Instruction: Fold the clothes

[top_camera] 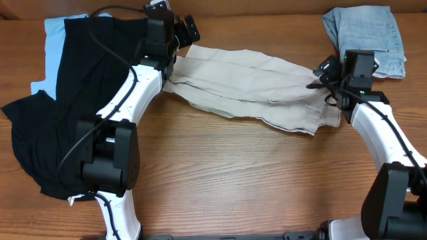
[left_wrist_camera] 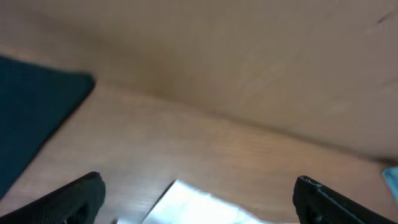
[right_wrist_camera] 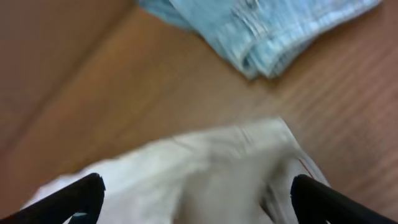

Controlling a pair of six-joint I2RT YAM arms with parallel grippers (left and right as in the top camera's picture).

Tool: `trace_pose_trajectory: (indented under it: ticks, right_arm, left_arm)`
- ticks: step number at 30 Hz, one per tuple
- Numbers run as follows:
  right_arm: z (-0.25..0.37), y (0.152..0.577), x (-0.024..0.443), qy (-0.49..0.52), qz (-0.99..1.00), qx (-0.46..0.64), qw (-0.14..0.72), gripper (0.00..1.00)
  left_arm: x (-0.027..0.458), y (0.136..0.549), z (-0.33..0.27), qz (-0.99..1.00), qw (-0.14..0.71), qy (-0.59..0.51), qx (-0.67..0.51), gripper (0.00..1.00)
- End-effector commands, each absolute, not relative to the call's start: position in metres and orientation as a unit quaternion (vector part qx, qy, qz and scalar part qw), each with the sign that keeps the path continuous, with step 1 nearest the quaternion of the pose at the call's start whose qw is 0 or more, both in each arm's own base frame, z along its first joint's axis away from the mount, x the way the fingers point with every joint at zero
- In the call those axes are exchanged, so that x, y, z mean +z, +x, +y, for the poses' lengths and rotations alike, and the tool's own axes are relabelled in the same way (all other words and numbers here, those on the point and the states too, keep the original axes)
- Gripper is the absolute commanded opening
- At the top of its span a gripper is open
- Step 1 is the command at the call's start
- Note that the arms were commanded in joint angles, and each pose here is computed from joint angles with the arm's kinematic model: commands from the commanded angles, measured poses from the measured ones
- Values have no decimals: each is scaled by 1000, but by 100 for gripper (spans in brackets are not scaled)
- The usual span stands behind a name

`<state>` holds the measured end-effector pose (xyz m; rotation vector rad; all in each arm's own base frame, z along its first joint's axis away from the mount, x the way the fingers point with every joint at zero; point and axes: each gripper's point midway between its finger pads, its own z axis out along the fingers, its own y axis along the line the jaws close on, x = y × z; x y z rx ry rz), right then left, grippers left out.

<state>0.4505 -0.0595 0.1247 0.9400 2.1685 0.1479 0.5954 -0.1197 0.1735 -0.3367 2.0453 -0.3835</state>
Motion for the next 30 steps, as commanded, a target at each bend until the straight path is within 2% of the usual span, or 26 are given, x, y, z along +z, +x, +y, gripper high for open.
trace_pose_trajectory:
  ticks: [1, 5, 10, 14, 18, 20, 21, 22, 23, 25, 28, 30]
  right_arm:
    - [-65, 463, 151, 360, 835, 59, 412, 100]
    - [-49, 455, 162, 315, 868, 74, 378, 100]
    - [-24, 416, 154, 287, 909, 105, 284, 100]
    - [-4, 385, 136, 272, 933, 110, 210, 96]
    - [16, 370, 128, 251, 946, 105, 176, 86]
    - [26, 366, 122, 238, 951, 100, 170, 76]
    - [35, 363, 115, 226, 955, 101, 167, 69]
    - [39, 363, 112, 221, 956, 100, 166, 63]
    - [41, 362, 107, 219, 957, 98, 166, 57]
    - [46, 361, 97, 214, 958, 96, 164, 39]
    - [47, 358, 80, 230, 956, 97, 156, 23]
    - [47, 357, 68, 240, 955, 96, 148, 16]
  left_arm:
    - [213, 601, -122, 832, 509, -137, -170, 100]
    - [237, 585, -121, 873, 453, -112, -141, 100]
    - [236, 534, -123, 932, 347, -38, -98, 100]
    - [202, 502, -124, 961, 265, -33, -78, 78]
    - [173, 489, -124, 971, 227, -31, -69, 40]
    - [159, 485, -126, 974, 216, -28, -67, 22]
    - [148, 482, -131, 975, 209, -23, -71, 9]
    - [143, 481, -135, 976, 206, -19, -72, 4]
    - [138, 480, -138, 976, 205, -16, -72, 4]
    - [128, 477, -147, 977, 203, -7, -73, 4]
    - [118, 472, -161, 976, 202, 15, -74, 4]
    - [112, 469, -172, 976, 205, 28, -75, 4]
